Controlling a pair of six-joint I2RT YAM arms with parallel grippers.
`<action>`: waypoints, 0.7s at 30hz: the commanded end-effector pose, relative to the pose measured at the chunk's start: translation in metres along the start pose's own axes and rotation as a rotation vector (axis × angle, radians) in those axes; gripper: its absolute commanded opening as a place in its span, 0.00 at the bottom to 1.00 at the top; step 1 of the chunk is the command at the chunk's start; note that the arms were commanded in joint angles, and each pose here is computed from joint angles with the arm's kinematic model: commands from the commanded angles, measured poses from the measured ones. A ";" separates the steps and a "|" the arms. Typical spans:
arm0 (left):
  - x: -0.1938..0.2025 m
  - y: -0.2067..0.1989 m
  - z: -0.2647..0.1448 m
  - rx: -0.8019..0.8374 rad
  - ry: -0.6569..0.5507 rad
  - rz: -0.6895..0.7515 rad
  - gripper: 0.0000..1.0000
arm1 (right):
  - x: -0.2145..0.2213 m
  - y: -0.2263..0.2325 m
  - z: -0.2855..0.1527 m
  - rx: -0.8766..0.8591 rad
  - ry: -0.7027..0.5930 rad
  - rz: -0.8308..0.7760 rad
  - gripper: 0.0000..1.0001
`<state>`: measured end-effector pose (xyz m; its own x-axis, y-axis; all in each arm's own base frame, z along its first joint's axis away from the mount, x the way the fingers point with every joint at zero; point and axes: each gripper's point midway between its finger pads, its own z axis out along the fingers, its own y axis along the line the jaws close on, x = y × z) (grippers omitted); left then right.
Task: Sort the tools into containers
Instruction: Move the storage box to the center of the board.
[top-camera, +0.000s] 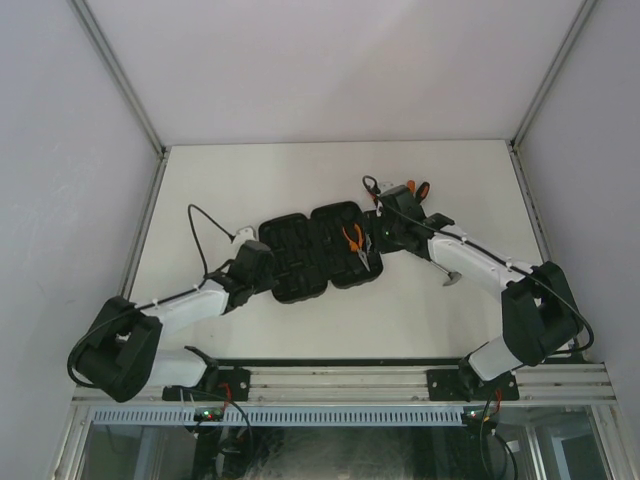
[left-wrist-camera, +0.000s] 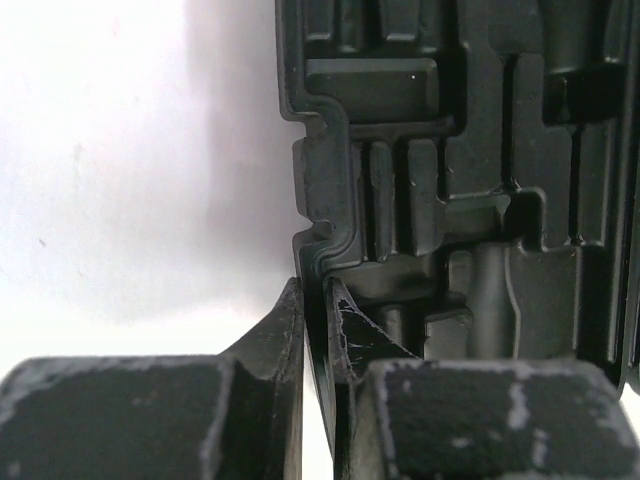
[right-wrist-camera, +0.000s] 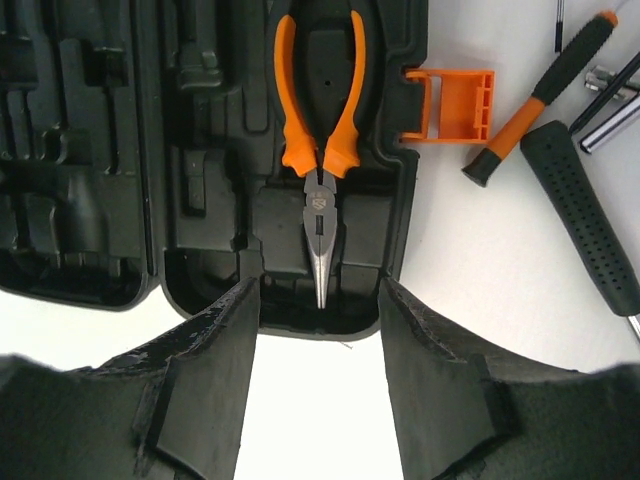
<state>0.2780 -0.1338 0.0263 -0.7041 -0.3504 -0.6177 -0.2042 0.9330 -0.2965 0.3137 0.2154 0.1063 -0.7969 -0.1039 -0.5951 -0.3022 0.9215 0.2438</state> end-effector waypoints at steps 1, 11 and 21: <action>0.039 0.003 -0.016 -0.007 0.064 -0.025 0.01 | -0.001 0.005 -0.006 0.004 -0.024 -0.007 0.51; 0.044 0.003 -0.022 0.003 0.056 -0.032 0.04 | 0.010 0.008 0.015 0.010 0.058 -0.030 0.47; 0.039 0.001 -0.024 0.001 0.044 -0.029 0.04 | 0.018 -0.001 0.042 0.079 0.140 -0.024 0.43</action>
<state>0.2456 -0.1488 0.0253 -0.6978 -0.3946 -0.5978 -0.2154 0.9115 -0.3503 0.3063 0.2204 0.0506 -0.8752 -0.1845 -0.4472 -0.2873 0.9420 0.1736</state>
